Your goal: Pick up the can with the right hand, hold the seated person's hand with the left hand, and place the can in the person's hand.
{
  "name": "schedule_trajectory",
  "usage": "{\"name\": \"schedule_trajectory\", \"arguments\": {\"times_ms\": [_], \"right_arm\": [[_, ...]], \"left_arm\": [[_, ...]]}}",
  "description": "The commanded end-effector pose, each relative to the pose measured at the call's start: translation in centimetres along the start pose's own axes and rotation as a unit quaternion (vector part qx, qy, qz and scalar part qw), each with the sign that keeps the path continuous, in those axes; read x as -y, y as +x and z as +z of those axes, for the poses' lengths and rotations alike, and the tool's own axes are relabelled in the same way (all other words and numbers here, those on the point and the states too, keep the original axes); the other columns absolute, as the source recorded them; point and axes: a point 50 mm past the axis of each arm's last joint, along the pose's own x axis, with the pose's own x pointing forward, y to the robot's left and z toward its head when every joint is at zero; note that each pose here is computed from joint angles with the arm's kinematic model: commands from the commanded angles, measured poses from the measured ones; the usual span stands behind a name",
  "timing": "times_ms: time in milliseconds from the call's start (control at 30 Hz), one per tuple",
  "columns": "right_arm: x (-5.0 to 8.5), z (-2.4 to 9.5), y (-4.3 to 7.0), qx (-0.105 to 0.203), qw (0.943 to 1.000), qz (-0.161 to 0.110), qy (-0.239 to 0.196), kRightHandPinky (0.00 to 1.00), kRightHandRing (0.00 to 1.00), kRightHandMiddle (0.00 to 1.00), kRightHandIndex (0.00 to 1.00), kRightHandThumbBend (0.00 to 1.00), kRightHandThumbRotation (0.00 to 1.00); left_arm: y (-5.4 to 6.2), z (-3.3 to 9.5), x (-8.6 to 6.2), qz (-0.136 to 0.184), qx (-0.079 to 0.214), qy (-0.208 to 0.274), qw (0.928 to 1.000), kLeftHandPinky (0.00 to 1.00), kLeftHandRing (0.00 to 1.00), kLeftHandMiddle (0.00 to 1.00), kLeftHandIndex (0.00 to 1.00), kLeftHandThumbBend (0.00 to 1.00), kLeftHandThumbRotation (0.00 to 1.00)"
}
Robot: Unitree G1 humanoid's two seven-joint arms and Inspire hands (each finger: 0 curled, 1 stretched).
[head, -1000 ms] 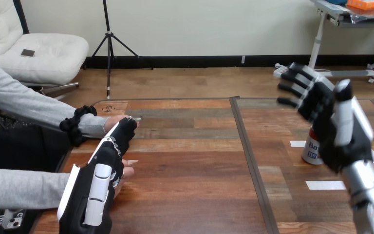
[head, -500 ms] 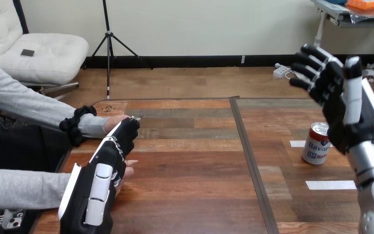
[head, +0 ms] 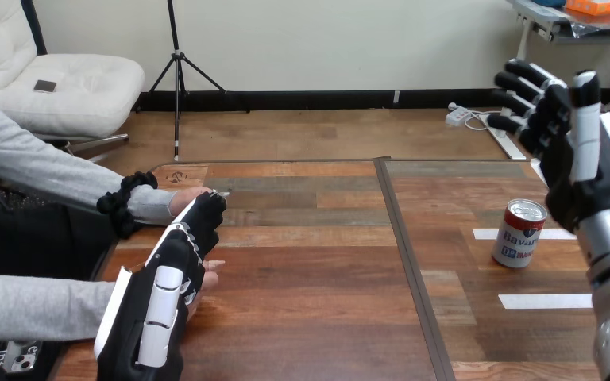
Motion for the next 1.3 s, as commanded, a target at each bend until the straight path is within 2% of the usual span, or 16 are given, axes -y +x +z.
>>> {"name": "schedule_trajectory", "arguments": {"times_ms": [0,400,700,1267], "right_arm": [[1.1,3.5,2.7,0.05,0.9984,-0.02,-0.021,0.76,0.84,0.84,0.82,0.89,1.0],[2.3,4.3,4.1,0.026,0.9977,-0.038,-0.049,0.78,0.87,0.86,0.84,0.9,1.0],[2.9,4.7,5.0,0.003,0.9971,-0.054,-0.054,0.83,0.9,0.87,0.85,0.95,1.0],[3.3,5.0,5.8,-0.026,0.9942,-0.076,-0.071,0.87,0.91,0.88,0.86,0.98,1.0]], "left_arm": [[1.4,0.9,0.4,-0.003,0.04,-0.004,0.9992,0.97,0.95,0.92,0.89,0.61,1.0],[1.6,0.8,0.4,-0.001,0.044,-0.007,0.999,0.98,0.95,0.91,0.89,0.59,1.0],[1.6,0.7,0.4,-0.005,0.042,-0.007,0.9991,0.99,0.96,0.92,0.89,0.62,1.0],[1.6,0.8,0.2,-0.005,0.044,0.001,0.999,0.97,0.94,0.91,0.88,0.64,0.99]]}}
